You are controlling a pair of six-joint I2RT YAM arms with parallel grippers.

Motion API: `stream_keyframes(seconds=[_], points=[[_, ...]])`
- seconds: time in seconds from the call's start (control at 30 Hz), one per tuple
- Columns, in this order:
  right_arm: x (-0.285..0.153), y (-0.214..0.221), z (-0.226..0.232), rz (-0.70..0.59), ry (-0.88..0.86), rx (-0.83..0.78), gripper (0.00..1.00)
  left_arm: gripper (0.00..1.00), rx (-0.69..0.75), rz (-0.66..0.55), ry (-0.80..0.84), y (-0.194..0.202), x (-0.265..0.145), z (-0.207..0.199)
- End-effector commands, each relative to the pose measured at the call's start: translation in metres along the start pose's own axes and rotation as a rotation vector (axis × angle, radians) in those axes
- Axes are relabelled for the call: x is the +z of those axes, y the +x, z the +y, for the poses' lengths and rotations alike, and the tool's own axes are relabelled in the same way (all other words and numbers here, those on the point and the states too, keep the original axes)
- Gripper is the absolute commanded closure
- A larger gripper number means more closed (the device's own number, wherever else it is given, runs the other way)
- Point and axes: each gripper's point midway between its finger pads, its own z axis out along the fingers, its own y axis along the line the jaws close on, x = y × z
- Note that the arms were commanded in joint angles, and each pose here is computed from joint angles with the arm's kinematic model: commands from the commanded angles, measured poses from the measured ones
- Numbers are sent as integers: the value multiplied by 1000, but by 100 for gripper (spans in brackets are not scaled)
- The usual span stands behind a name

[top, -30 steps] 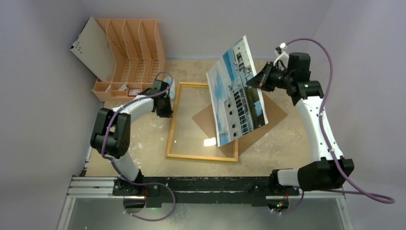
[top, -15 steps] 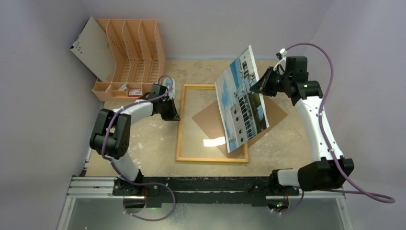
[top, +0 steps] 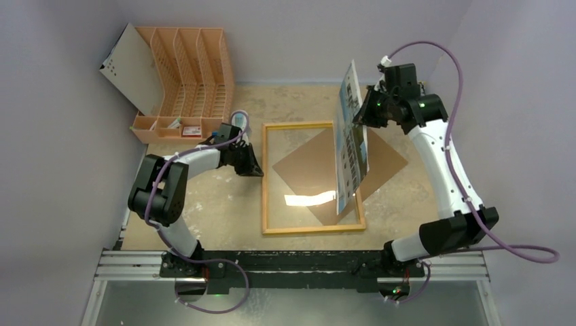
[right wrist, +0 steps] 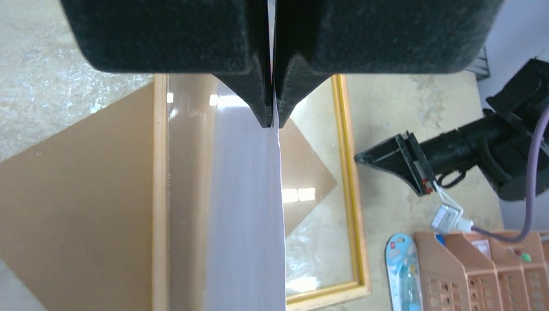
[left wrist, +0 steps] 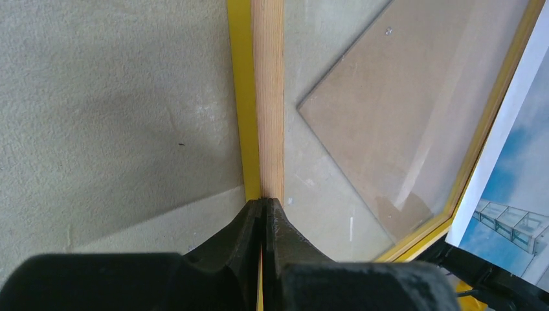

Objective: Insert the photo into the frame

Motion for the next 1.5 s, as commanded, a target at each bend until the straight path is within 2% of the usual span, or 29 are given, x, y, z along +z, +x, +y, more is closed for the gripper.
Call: stream_keyframes(seconds=[0.0,0.13,0.33,0.53,0.77,1.0,1.3,1.47], points=[[-3,15,21,33,52,-60,100,95,-1,-16,41,-4,-2,-11],[6,34,46,73,67,-111,100,94,-2,-22,32,-6,-2,-10],[45,81,87,137,72,-148,100,90,9,-45,-11,-14,-6,-7],[67,103,139,130,61,-208,85,86,16,-65,-41,-23,-12,-8],[89,133,174,181,-71,-232,74,78,18,-145,-150,-45,-28,1],[112,139,187,185,-111,-227,74,73,2,-182,-173,-55,-36,1],[133,144,162,133,3,-153,72,64,8,-167,-40,-57,-36,-21],[128,141,162,124,-12,-153,63,64,-4,-155,-52,-56,-32,-16]])
